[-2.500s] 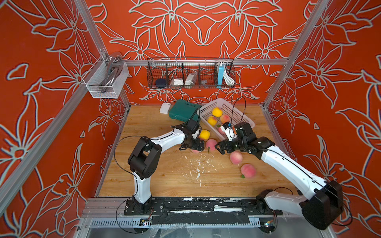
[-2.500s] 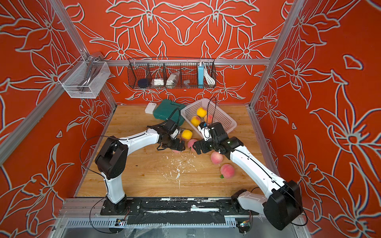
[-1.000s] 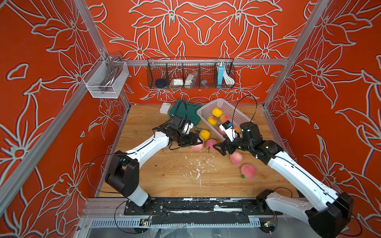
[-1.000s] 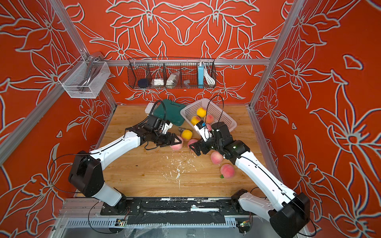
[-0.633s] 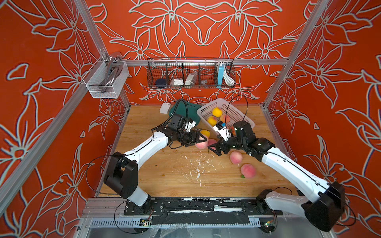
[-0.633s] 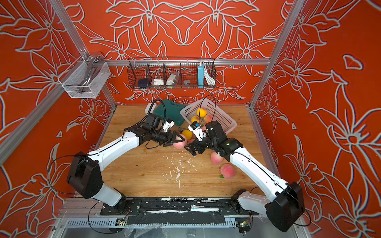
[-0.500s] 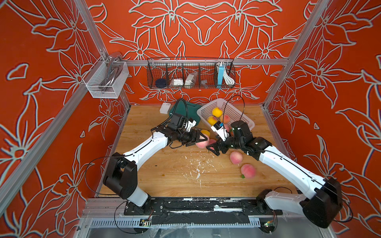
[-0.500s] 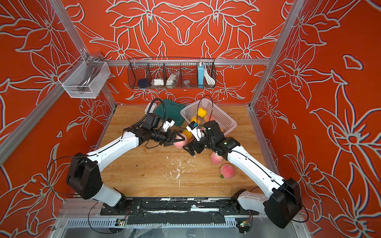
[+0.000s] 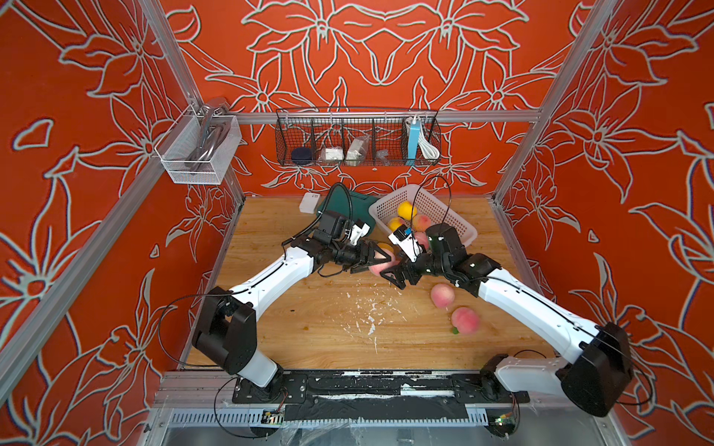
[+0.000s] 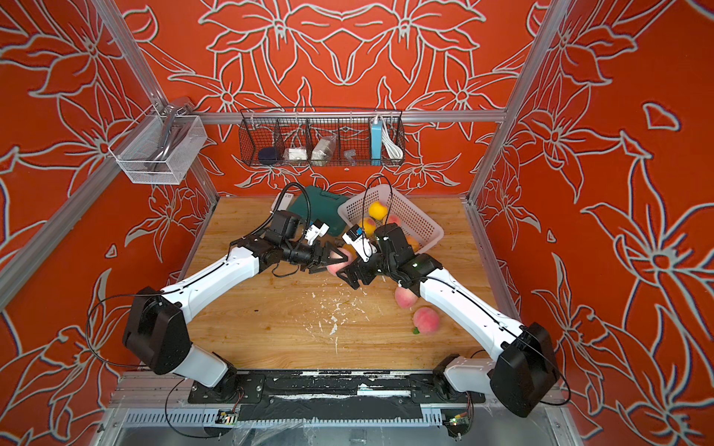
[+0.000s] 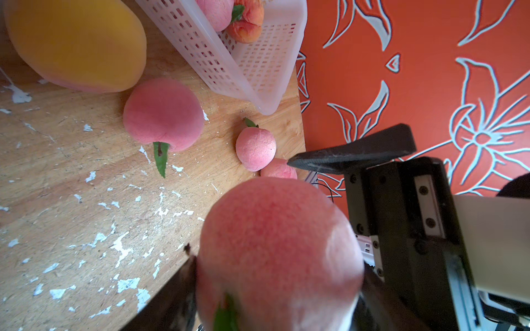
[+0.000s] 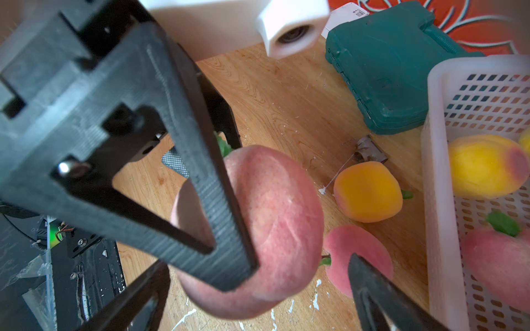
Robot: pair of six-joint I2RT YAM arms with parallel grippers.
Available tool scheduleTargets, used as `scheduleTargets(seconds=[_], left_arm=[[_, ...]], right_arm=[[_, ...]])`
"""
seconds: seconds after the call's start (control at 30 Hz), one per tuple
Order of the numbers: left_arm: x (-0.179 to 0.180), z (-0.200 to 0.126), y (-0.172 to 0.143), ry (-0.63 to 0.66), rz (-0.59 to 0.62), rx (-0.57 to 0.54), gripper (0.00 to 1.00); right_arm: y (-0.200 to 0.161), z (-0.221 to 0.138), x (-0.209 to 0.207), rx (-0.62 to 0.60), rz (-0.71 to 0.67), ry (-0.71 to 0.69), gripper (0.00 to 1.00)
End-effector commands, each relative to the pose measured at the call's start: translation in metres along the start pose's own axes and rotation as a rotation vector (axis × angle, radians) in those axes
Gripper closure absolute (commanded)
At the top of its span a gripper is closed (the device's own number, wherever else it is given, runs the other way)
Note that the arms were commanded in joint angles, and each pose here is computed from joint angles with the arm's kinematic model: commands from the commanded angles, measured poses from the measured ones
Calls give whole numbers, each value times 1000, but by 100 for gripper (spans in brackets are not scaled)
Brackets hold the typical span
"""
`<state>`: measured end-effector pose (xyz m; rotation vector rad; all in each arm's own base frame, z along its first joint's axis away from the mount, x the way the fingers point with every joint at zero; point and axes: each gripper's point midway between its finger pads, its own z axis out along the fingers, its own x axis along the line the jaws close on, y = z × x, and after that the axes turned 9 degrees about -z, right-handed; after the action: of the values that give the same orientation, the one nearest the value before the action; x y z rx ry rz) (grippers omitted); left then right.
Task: Put the peaches into the basket
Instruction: Pick up the peach from the center of the board.
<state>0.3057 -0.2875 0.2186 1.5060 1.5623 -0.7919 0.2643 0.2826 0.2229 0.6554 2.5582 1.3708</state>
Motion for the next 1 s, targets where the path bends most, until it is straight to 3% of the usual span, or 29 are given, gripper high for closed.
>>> scheduleTargets(seconds=[0.0,0.4,0.7,0.97], left_arm=[[-23,-12,0,-57,47,-12,30],[-30,-14,-3,-85,58,-2,30],[-37,-16,-4,-109,59,3,30],[-36,-15,0,-108,54,-2,28]], right_arm=[[20,-1,5,-47,-24,23,1],[24,9,9,-50,-24,53,4],[29,9,13,-65,-36,72,22],[31,8,11,-67,-32,65,25]])
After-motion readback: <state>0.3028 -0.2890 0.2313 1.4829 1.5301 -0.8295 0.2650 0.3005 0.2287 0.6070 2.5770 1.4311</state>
